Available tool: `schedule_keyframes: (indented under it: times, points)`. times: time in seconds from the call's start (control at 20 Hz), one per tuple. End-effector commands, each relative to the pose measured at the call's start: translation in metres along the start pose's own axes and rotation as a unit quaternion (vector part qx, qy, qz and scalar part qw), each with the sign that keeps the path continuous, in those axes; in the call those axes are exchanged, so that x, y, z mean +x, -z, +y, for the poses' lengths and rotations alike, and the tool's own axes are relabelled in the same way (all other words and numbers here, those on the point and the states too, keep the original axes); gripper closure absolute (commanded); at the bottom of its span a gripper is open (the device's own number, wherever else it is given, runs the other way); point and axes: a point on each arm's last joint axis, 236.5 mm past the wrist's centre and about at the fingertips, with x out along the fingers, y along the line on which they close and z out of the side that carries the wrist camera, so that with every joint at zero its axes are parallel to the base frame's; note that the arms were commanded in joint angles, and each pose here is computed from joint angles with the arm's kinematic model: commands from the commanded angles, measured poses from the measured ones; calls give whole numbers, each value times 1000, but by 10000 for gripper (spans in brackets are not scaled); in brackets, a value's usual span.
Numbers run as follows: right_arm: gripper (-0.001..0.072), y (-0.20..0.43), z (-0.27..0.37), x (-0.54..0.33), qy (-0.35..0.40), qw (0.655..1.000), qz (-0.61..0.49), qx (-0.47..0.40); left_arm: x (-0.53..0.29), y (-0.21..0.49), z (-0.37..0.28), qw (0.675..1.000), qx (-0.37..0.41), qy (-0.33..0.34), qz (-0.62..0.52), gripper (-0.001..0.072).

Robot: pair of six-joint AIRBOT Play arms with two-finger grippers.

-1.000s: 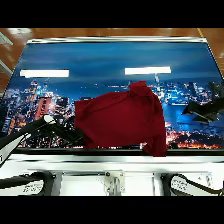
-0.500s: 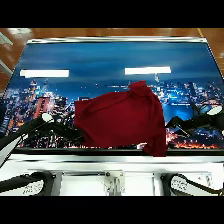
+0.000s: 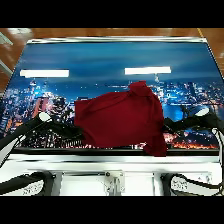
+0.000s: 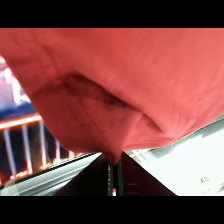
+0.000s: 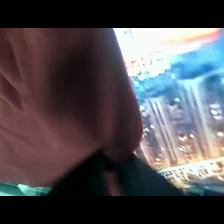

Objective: Fold the shirts.

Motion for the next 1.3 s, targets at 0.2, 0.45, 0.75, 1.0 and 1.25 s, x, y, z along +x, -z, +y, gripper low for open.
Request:
schedule_keyframes:
  times: [0.2,0.45,0.75,1.0,1.25]
  points:
    - [643,-19,22,-24,0,997,-47,-61,-46,-32,-5,995,35,-40,-90,670]
    - [643,-62,104,-173,10,942,-265,-205,-174,-76,-85,948,151,-55,-274,670]
    - [643,22,241,-410,-9,767,-548,-333,-390,-41,-239,799,284,7,-529,670]
    - [644,122,287,-508,-27,655,-667,-355,-507,45,-300,680,350,11,-644,670]
    - [644,165,303,-535,-35,616,-696,-368,-518,76,-282,673,354,-46,-648,670]
